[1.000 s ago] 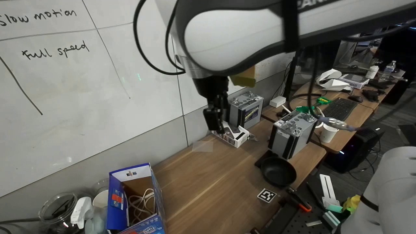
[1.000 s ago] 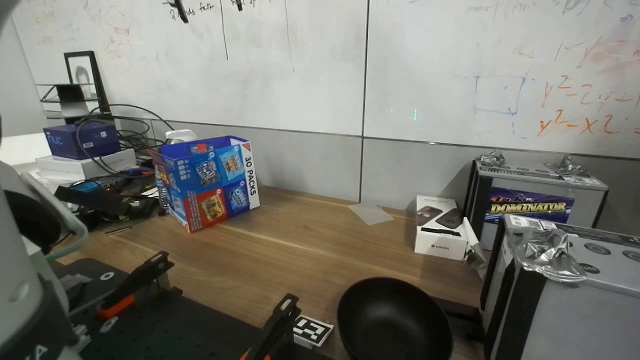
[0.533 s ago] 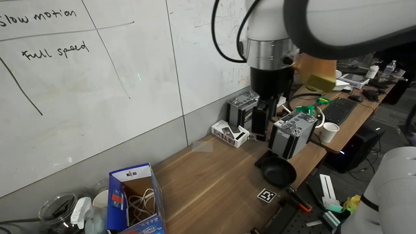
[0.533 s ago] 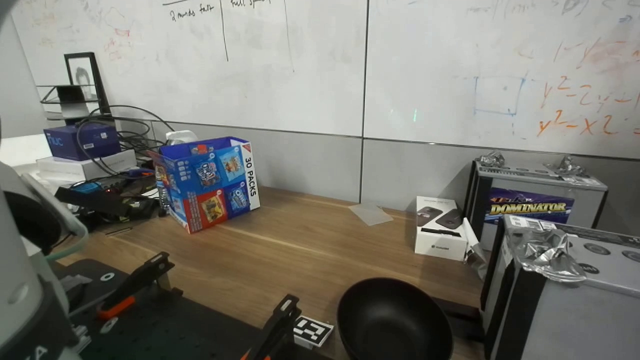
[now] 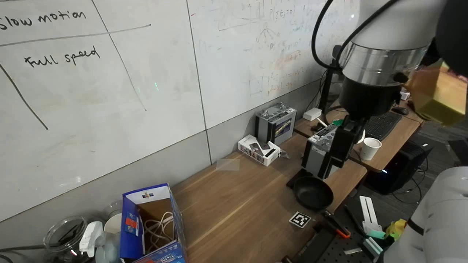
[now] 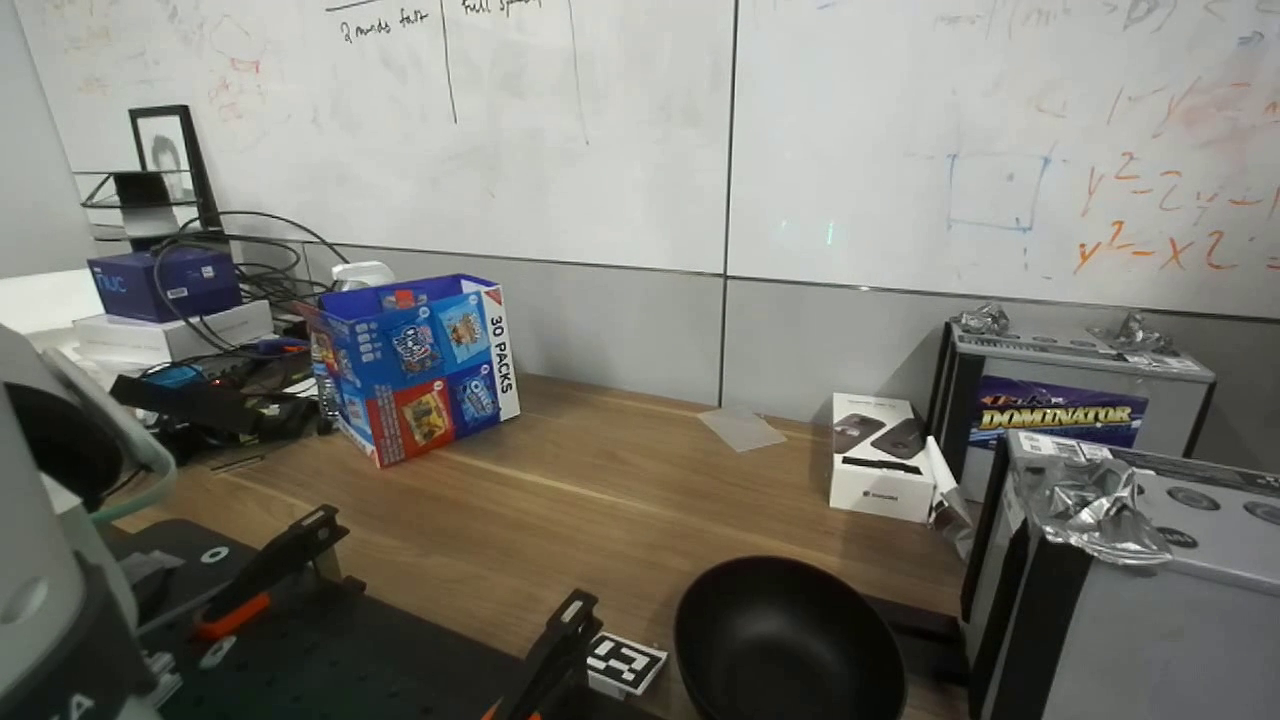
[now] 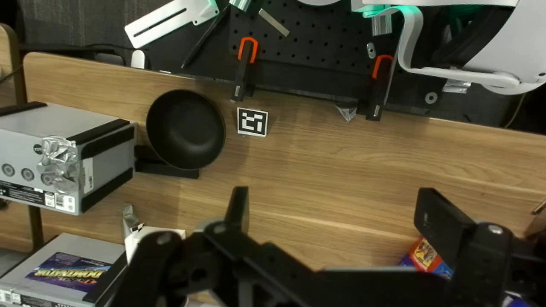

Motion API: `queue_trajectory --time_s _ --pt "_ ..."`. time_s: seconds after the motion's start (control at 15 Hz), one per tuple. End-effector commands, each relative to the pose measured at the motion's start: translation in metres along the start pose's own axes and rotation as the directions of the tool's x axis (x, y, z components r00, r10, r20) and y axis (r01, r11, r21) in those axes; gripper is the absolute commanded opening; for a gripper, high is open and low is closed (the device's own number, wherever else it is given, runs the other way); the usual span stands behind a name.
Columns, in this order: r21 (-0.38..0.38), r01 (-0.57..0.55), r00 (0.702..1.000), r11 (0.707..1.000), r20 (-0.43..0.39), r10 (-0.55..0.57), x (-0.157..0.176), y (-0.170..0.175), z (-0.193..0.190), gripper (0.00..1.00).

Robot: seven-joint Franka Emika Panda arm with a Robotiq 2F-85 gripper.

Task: Put the two white ropes inside the blue box

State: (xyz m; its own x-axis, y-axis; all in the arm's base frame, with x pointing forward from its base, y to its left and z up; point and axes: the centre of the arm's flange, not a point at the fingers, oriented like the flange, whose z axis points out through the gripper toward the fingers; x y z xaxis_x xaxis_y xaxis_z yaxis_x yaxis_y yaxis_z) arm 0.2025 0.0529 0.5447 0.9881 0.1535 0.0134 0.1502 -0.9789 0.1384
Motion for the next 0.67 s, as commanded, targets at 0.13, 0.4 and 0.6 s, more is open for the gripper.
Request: queue_trajectory --time_s 0.13,0.4,0.6 --pt "0.077 -0.107 0.994 0.991 0.001 0.107 0.013 0.032 0.006 1.0" --pt "0.096 -0.132 0.991 0.987 0.006 0.133 0.021 0.043 0.01 1.0" --pt "0.094 -0.132 0.991 0.987 0.013 0.132 0.026 0.043 0.013 1.0"
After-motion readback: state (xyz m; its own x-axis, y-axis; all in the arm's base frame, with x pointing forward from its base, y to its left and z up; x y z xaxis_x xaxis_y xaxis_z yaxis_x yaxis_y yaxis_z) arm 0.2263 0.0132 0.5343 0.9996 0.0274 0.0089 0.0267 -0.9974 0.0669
